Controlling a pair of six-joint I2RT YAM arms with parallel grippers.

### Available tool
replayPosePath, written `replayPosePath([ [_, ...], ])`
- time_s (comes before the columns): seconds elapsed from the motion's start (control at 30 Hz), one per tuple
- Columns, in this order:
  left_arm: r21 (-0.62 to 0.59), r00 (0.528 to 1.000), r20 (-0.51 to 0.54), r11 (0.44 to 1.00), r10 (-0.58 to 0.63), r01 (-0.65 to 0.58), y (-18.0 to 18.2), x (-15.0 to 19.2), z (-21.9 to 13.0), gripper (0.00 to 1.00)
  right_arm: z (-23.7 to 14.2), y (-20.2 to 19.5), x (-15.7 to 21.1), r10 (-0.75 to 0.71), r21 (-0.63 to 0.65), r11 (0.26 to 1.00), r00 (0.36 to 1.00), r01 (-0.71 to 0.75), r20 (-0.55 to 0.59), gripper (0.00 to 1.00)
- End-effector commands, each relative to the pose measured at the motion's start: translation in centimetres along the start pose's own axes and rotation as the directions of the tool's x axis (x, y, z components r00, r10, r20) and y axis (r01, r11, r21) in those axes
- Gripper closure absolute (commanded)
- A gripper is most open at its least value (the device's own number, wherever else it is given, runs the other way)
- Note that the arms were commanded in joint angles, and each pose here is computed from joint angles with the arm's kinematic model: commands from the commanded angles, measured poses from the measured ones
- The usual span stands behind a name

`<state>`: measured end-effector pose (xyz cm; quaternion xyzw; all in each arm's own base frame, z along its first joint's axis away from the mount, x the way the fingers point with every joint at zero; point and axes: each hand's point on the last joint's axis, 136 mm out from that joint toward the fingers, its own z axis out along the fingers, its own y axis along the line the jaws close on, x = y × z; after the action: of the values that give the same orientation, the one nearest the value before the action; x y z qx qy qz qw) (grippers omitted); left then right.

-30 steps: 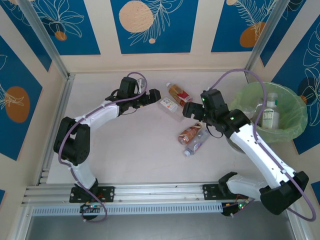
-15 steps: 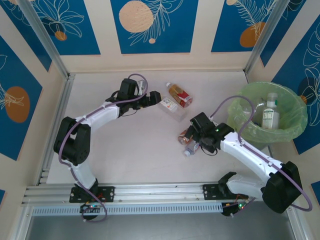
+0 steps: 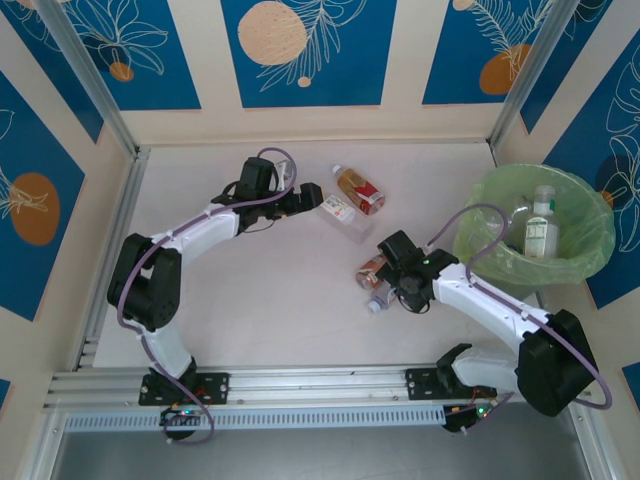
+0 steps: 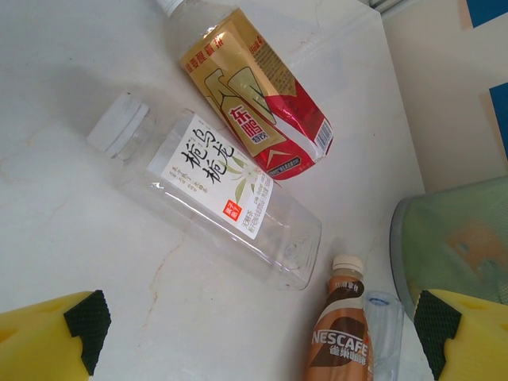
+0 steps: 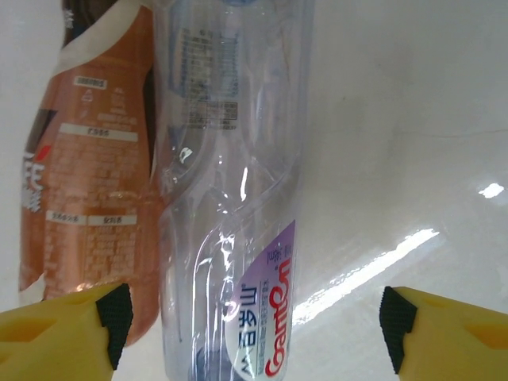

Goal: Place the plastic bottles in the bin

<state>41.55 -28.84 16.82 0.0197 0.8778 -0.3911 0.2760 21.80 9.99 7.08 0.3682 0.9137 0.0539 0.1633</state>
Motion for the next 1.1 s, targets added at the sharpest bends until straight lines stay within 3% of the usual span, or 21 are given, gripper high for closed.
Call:
replayPosePath([
  [0.0, 0.023, 1.0, -0.005, 0.999, 0.03, -0.03, -1.0, -0.2, -0.1, 0.0, 1.0, 0.0, -0.5, 0.055, 0.012, 0.998, 0.998, -0.056, 0.023, 0.22],
  [0.13, 0.013, 1.0, -0.01, 1.0, 0.024, -0.024, -0.8, -0.1, 0.0, 0.0, 2.1, 0.0, -0.7, 0.069, 0.025, 0.997, 0.997, -0.07, 0.028, 0.28],
  [0.67, 0.009, 1.0, -0.021, 1.0, -0.004, 0.004, -0.3, 0.1, 0.7, 0.0, 5.7, -1.1, 0.6, 0.089, 0.091, 0.992, 0.996, -0.088, -0.007, 0.31],
  [1.07, 0.01, 1.0, -0.025, 1.0, -0.005, 0.006, -0.2, 0.3, 0.8, 0.0, 5.7, -1.8, 0.7, 0.075, 0.1, 0.992, 0.997, -0.076, 0.014, 0.42],
])
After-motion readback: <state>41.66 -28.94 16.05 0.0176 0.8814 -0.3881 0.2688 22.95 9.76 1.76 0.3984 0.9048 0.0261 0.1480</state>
